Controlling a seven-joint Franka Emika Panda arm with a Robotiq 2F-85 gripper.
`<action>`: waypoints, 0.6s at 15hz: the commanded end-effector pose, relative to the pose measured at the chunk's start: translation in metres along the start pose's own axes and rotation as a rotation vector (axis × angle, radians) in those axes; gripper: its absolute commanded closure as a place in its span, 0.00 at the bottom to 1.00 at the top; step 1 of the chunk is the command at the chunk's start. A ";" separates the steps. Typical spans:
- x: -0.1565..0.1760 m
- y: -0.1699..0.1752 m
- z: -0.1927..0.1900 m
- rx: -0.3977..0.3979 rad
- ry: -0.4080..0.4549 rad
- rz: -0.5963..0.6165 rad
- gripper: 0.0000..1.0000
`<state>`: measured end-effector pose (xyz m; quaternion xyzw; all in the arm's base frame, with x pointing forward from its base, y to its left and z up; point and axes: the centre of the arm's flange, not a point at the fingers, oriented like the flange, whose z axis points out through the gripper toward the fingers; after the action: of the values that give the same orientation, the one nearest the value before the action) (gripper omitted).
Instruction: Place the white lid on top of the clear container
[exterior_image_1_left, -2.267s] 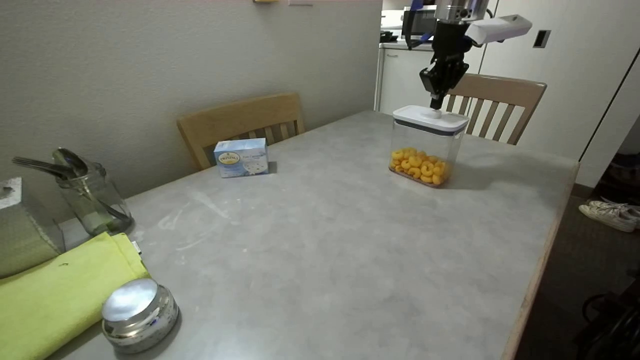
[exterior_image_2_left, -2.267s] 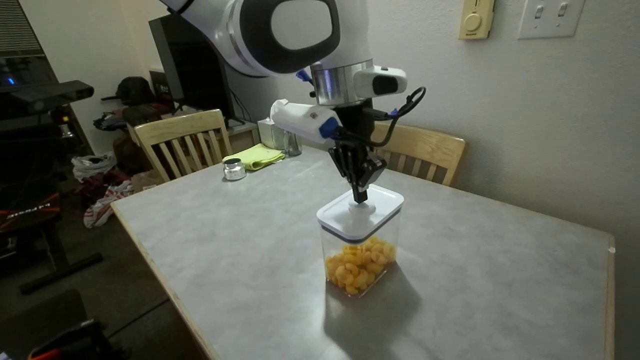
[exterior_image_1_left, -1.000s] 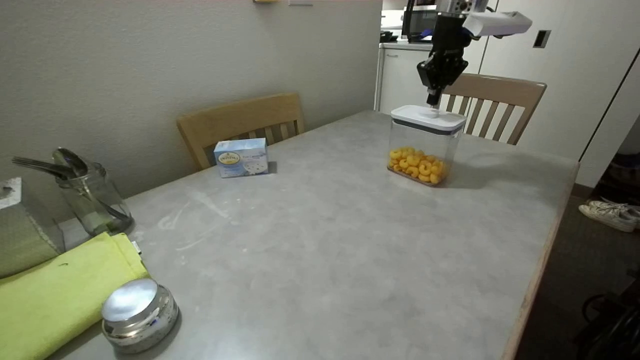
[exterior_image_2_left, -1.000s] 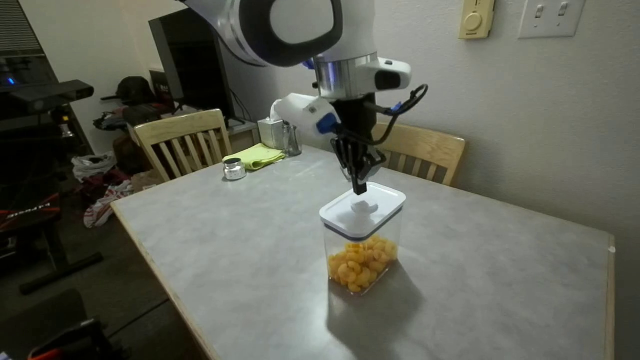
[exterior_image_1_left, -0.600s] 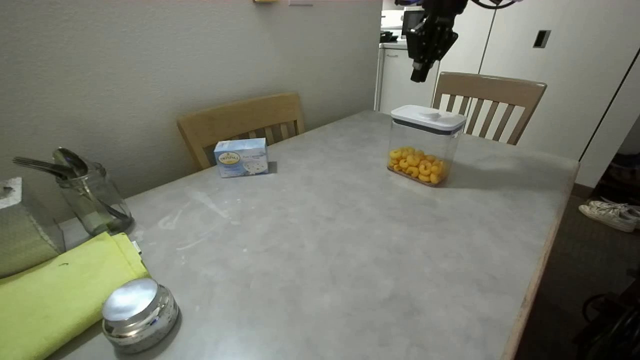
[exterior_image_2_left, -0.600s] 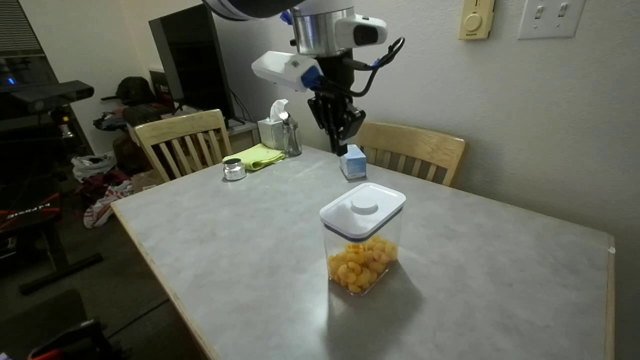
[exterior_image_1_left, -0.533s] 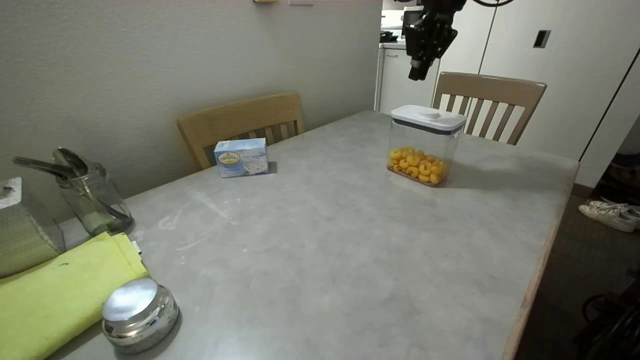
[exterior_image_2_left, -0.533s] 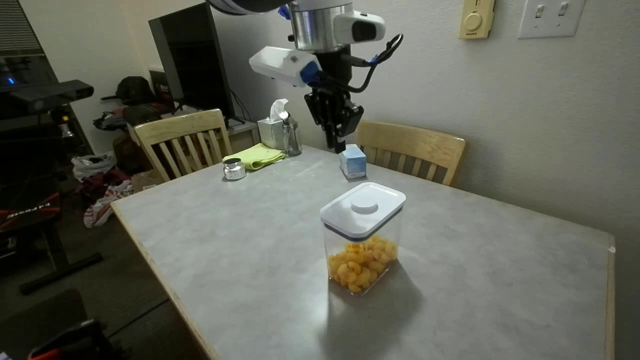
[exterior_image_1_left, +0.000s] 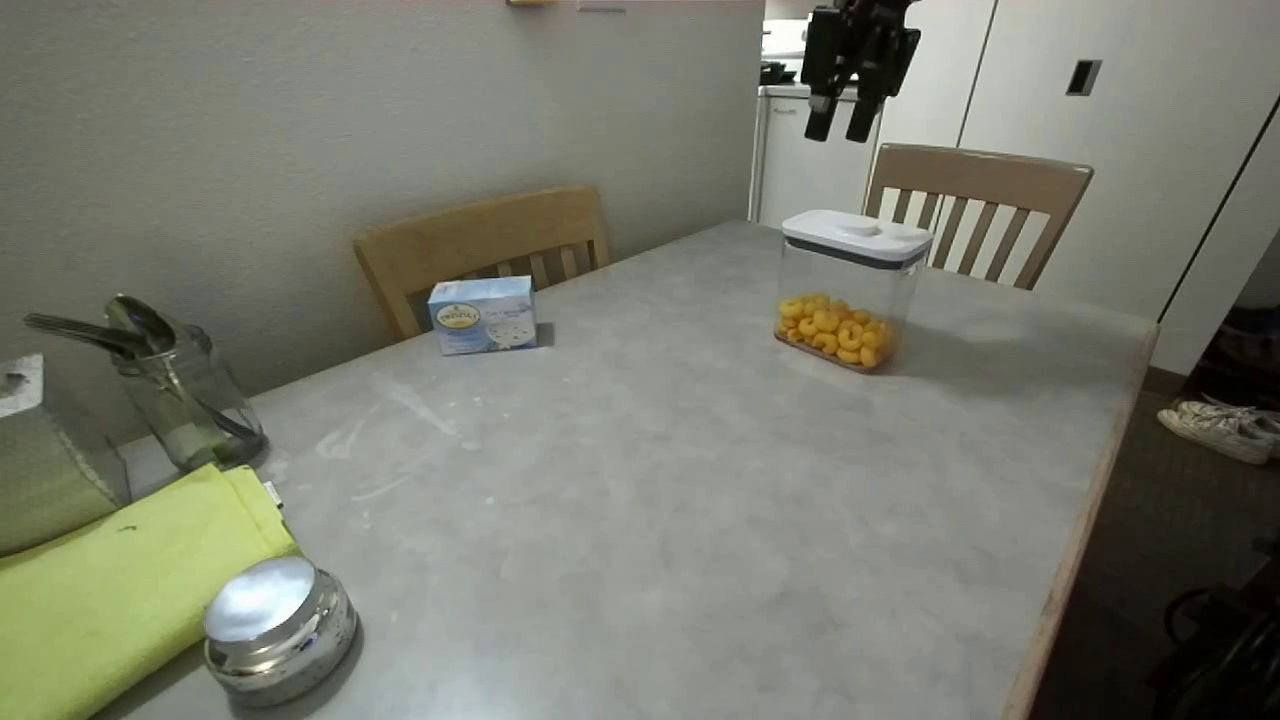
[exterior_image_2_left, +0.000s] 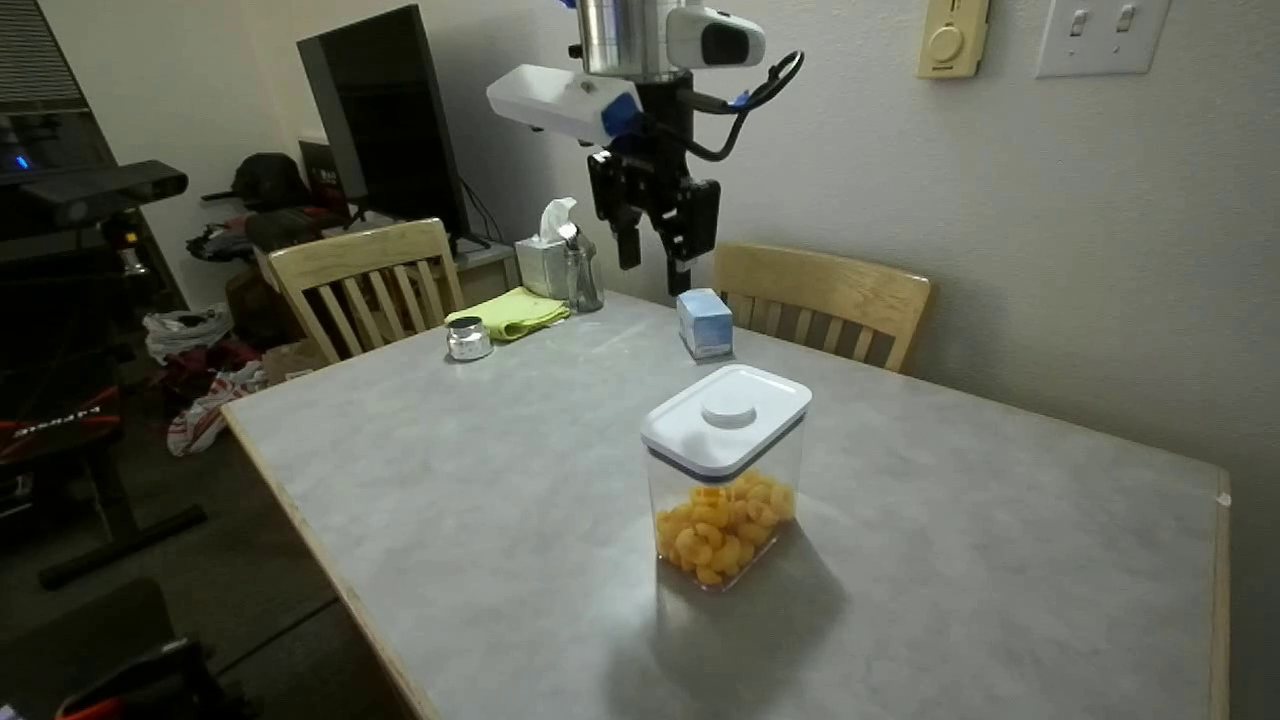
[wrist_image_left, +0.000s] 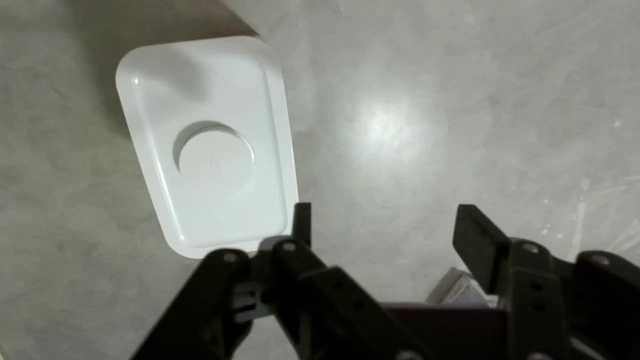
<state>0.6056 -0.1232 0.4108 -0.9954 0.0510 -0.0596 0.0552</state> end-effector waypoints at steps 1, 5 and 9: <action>0.006 0.014 0.006 -0.016 0.023 0.007 0.52; 0.008 0.031 0.035 -0.091 0.030 0.048 0.81; 0.007 0.054 0.078 -0.205 -0.002 0.089 1.00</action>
<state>0.6144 -0.1594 0.3592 -0.9944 0.0862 -0.0598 -0.0119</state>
